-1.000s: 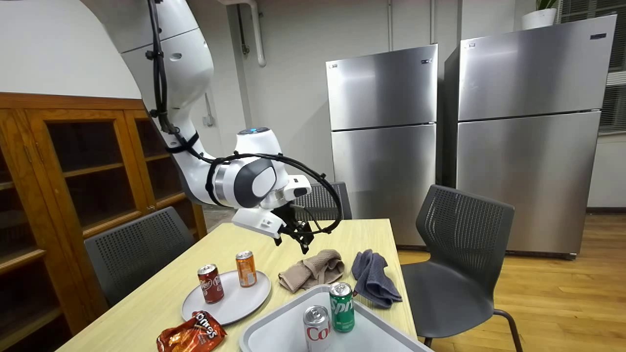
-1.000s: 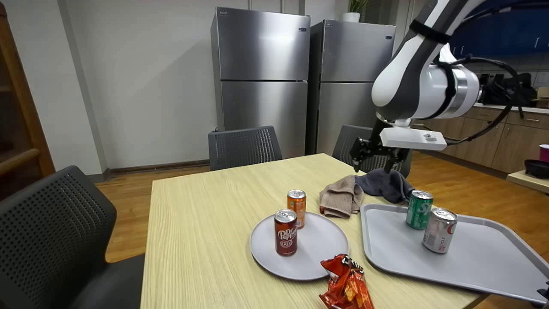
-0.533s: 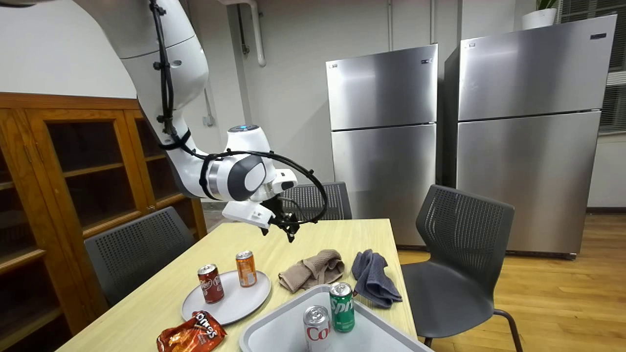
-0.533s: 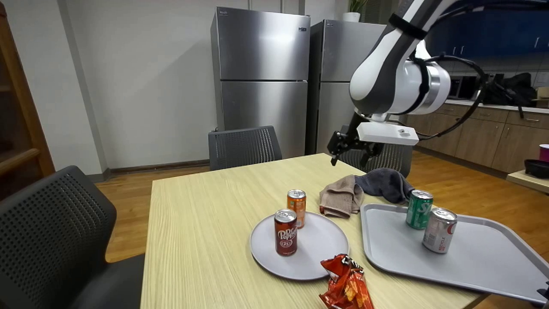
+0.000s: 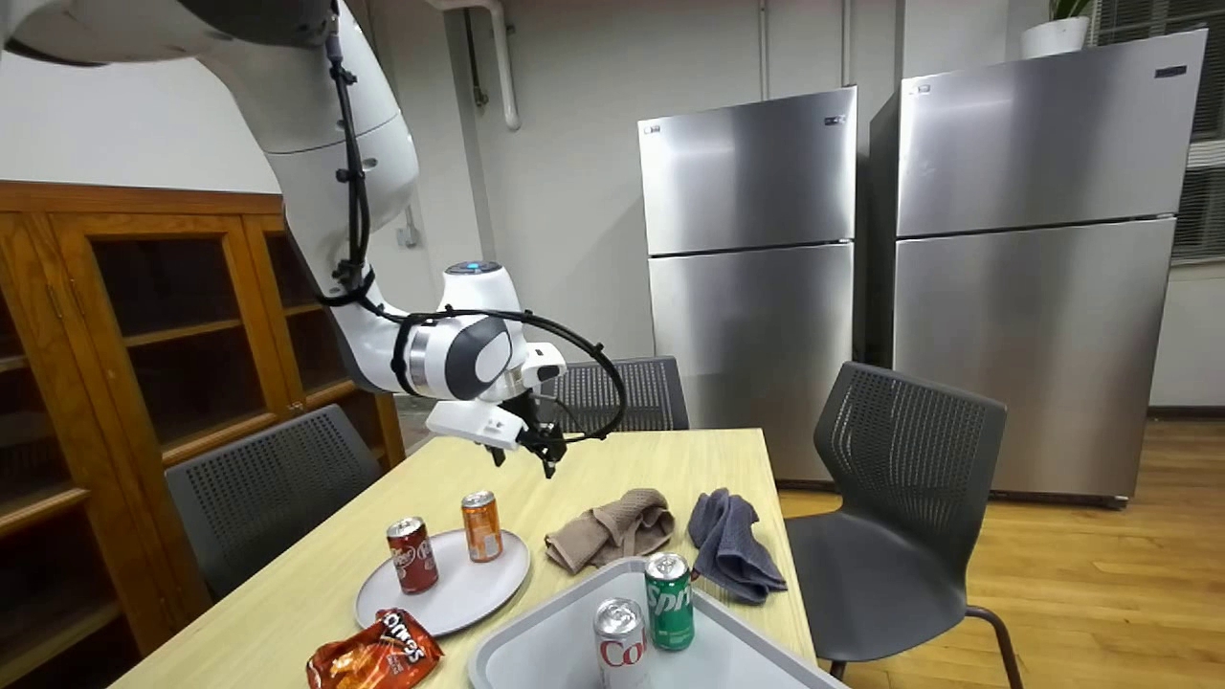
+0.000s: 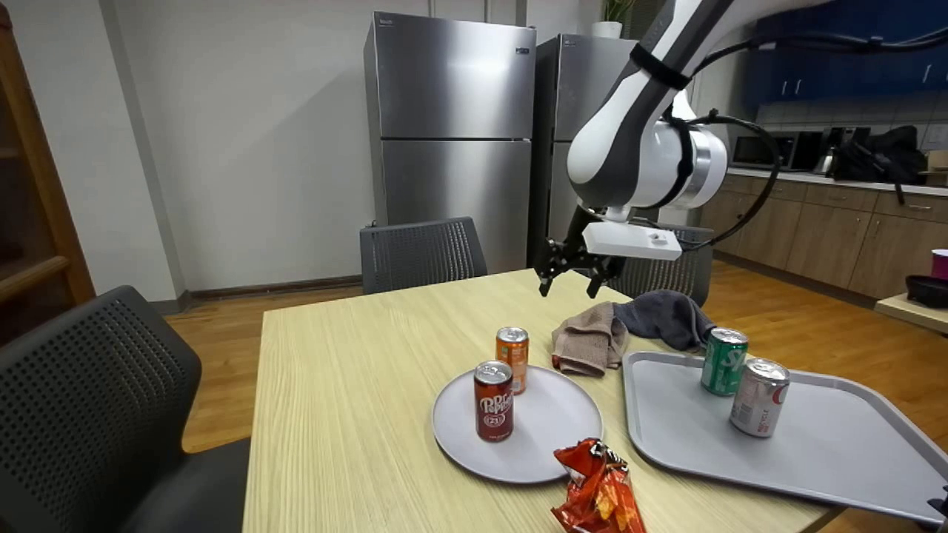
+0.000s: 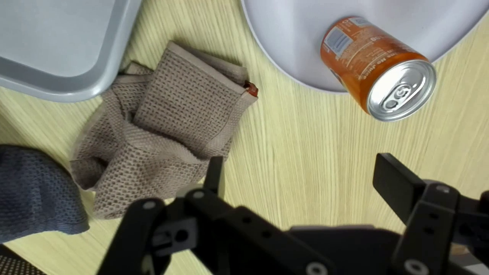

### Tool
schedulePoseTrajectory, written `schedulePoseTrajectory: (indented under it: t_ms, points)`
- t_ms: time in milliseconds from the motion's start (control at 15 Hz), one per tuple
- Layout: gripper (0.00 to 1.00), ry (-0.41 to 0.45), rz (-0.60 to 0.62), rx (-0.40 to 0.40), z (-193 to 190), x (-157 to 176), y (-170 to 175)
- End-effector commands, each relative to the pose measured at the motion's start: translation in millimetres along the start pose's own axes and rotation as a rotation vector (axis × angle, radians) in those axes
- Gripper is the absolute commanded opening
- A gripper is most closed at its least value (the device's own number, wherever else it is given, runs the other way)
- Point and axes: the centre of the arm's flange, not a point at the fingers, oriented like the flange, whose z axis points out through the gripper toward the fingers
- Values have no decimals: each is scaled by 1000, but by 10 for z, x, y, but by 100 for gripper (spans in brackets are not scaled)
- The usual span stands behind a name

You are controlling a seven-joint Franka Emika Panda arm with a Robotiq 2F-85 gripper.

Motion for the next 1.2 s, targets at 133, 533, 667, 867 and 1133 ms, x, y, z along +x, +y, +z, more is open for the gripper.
schedulePoseTrajectory:
  t_ms: [133, 533, 667, 867, 1133]
  points:
    - [100, -38, -84, 53, 108, 180, -286]
    - [100, -91, -116, 89, 231, 166, -505]
    - [100, -100, -130, 95, 266, 166, -542]
    - [100, -119, -136, 98, 335, 177, -580]
    - [100, -137, -162, 103, 422, 162, -628]
